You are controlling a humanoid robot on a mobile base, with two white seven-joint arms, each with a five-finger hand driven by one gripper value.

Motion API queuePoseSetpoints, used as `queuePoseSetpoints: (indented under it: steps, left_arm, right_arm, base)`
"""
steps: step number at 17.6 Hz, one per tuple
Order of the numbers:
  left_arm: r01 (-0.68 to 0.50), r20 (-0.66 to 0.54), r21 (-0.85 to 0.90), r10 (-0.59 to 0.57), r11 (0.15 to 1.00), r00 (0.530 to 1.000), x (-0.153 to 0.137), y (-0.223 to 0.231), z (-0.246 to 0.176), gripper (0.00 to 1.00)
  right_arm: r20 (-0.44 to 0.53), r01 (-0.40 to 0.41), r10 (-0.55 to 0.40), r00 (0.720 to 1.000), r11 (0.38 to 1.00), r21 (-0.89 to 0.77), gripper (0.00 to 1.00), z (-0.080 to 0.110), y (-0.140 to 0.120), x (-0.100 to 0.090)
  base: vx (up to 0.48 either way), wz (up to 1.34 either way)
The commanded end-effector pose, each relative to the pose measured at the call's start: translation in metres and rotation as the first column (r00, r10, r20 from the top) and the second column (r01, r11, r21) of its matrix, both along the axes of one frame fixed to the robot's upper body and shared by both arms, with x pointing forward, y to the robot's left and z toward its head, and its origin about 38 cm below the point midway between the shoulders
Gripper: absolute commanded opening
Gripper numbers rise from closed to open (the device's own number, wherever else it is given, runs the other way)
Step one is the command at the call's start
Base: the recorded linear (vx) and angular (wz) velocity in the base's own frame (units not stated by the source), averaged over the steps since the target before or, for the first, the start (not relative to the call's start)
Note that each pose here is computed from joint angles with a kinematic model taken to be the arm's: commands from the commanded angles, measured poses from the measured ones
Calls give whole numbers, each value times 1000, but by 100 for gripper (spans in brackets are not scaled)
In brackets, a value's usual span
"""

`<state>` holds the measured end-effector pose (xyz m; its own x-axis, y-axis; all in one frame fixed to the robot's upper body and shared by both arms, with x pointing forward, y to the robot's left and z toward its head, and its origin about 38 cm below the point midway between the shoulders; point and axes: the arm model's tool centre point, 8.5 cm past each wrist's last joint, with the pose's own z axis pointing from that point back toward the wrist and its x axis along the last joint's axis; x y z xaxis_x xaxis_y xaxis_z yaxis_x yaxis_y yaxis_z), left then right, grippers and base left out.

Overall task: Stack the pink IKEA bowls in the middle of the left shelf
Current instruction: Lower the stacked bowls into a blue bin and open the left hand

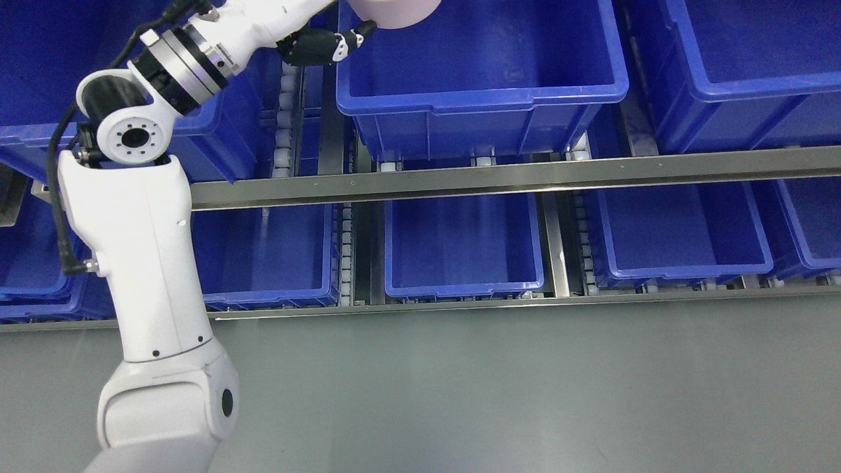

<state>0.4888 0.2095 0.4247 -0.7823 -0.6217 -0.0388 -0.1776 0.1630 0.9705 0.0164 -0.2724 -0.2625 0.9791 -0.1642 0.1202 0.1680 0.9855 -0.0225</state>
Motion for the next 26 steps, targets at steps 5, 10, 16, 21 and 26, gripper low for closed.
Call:
queuePoseSetpoints:
  steps: [5, 10, 16, 21, 26]
  left_arm:
    - [-10, -244, 1, 10, 1000, 970, 56, -12, -31, 4]
    - [52, -311, -39, -62, 998, 949, 74, -55, -34, 5]
    - [-24, -407, -85, -13, 996, 913, 91, -49, -58, 7]
    - [-55, -417, -142, -9, 988, 909, 97, -52, -66, 15]
    - [-70, -429, -159, -5, 985, 903, 100, -50, -72, 21]
  right_arm:
    - [1, -2, 2, 1000, 1000, -16, 100, 1, -11, 0]
    - [1, -1, 1, 1000, 1000, -18, 100, 1, -11, 0]
    - [1, -2, 2, 1000, 1000, -16, 100, 1, -11, 0]
    - [1, -2, 2, 1000, 1000, -16, 100, 1, -11, 0]
    - [1, -2, 2, 1000, 1000, -16, 100, 1, -11, 0]
  base:
    - [-3, -9]
    - [-3, 26]
    - [-1, -12]
    - [0, 2]
    - [0, 0]
